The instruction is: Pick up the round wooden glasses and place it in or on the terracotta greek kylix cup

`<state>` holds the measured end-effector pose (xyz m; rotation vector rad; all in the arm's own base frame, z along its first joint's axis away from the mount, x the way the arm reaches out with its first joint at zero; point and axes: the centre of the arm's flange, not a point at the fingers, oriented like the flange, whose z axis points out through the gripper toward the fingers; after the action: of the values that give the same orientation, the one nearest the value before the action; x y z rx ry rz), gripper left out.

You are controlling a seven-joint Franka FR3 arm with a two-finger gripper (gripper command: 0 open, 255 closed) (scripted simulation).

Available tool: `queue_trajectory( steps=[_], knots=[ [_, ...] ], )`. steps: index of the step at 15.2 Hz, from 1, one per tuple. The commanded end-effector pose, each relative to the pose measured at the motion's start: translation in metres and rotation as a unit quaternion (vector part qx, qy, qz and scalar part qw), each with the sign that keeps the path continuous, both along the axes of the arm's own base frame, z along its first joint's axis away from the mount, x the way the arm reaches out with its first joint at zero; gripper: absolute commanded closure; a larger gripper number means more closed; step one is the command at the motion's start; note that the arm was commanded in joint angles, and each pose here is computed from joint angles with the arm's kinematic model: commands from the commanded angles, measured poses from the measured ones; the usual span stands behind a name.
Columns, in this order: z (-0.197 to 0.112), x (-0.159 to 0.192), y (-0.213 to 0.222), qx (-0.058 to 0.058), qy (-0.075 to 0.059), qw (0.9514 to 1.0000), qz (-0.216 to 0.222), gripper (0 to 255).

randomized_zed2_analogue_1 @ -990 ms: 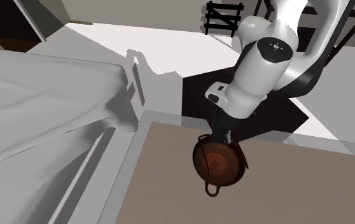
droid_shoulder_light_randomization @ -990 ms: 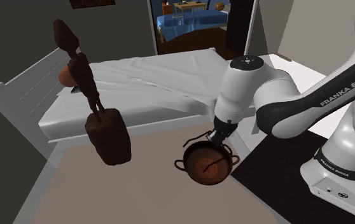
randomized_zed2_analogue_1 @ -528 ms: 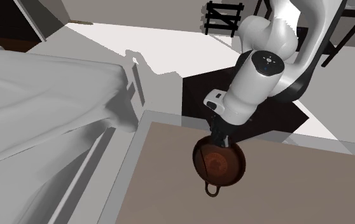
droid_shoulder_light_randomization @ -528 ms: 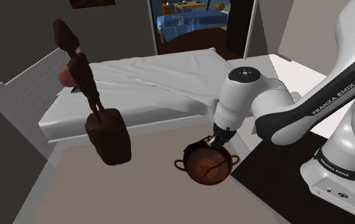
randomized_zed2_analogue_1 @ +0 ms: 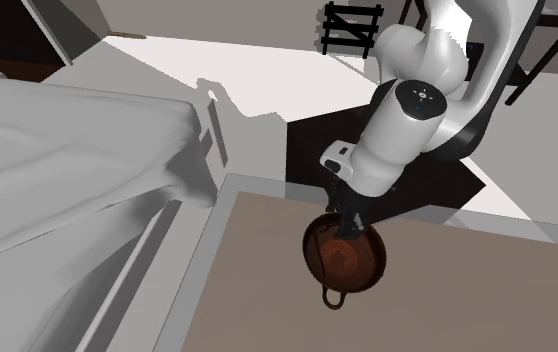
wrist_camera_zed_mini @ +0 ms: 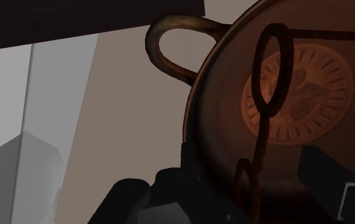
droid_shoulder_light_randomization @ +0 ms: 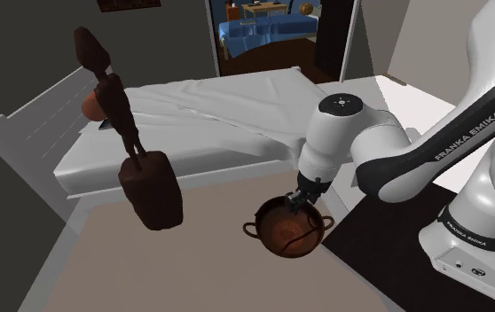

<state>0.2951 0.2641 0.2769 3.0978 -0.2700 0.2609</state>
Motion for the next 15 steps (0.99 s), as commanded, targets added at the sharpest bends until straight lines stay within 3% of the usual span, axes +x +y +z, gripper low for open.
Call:
queue_trajectory(
  steps=[1,4,8,15],
  knots=[
    [0.0,0.0,0.0,0.0,0.0,1.0,0.0,0],
    [0.0,0.0,0.0,0.0,0.0,1.0,0.0,0],
    [0.049,-0.008,0.002,0.0,0.0,1.0,0.0,0],
    [0.049,-0.008,0.002,0.0,0.0,1.0,0.0,0]
  ],
)
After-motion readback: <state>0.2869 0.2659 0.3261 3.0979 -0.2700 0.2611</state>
